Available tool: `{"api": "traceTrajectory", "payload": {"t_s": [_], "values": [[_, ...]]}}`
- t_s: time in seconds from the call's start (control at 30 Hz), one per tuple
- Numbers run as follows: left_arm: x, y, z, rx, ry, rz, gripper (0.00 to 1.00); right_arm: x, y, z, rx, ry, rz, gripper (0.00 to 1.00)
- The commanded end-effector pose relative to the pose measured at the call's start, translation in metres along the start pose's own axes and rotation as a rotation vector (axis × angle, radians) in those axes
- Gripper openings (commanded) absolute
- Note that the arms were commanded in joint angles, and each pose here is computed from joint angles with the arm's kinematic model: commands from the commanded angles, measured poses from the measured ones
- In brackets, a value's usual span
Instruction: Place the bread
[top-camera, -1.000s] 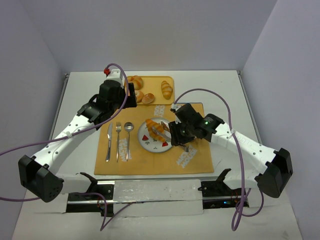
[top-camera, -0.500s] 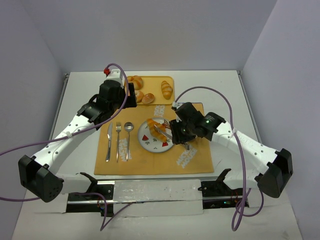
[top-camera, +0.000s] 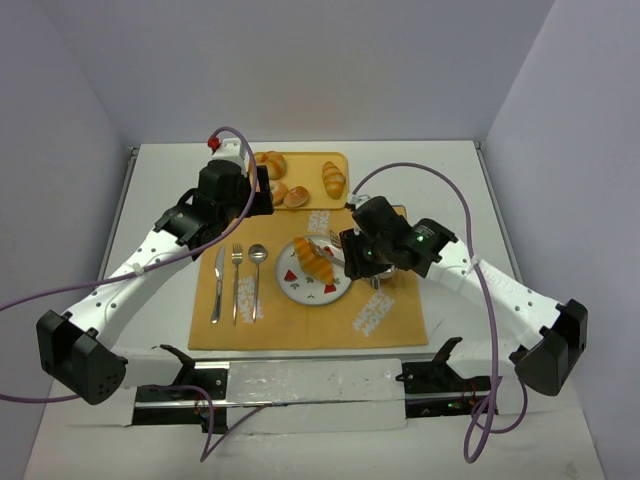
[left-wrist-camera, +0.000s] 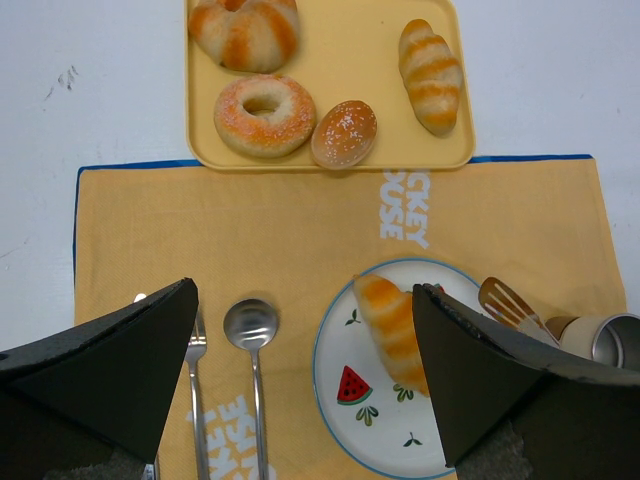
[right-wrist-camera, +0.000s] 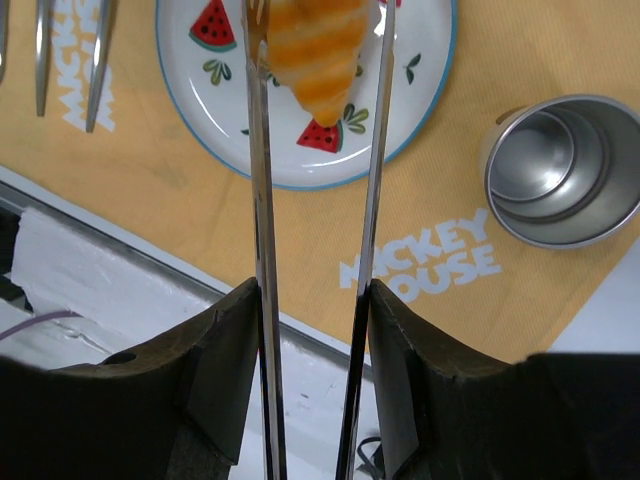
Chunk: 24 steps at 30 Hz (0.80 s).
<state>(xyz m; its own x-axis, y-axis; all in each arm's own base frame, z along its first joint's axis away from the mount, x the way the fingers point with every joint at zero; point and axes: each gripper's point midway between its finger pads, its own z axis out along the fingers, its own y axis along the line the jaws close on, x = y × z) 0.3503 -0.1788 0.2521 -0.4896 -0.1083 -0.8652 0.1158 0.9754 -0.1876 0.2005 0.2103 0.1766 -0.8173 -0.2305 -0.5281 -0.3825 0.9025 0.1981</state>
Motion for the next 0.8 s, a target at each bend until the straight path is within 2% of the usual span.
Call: {"api": "traceTrajectory", "payload": {"t_s": [0.0,0.17,0.4,0.5,0.63,0.77], "values": [[-0.015,-0.005,-0.007,0.013,-0.047,-0.009,0.99,-0.028,0.002,-0.018,0.002,-0.096,0.013,0.51],[-0.015,-0.005,-0.006,0.014,-0.045,-0.008,0.99,-0.039,0.006,-0.022,-0.010,-0.117,0.010,0.51],[-0.016,-0.006,-0.006,0.018,-0.047,-0.009,0.99,-0.066,-0.016,-0.019,0.028,-0.170,0.067,0.51],[-0.014,-0.007,-0.005,0.021,-0.041,-0.009,0.99,-0.092,-0.045,-0.014,0.072,-0.215,0.143,0.50],[-0.013,-0.010,-0.003,0.034,-0.034,-0.008,0.99,-0.136,-0.115,-0.015,0.220,-0.321,0.318,0.50],[-0.010,-0.012,-0.001,0.042,-0.022,-0.005,0.99,-0.161,-0.165,-0.001,0.330,-0.343,0.416,0.50]]}}
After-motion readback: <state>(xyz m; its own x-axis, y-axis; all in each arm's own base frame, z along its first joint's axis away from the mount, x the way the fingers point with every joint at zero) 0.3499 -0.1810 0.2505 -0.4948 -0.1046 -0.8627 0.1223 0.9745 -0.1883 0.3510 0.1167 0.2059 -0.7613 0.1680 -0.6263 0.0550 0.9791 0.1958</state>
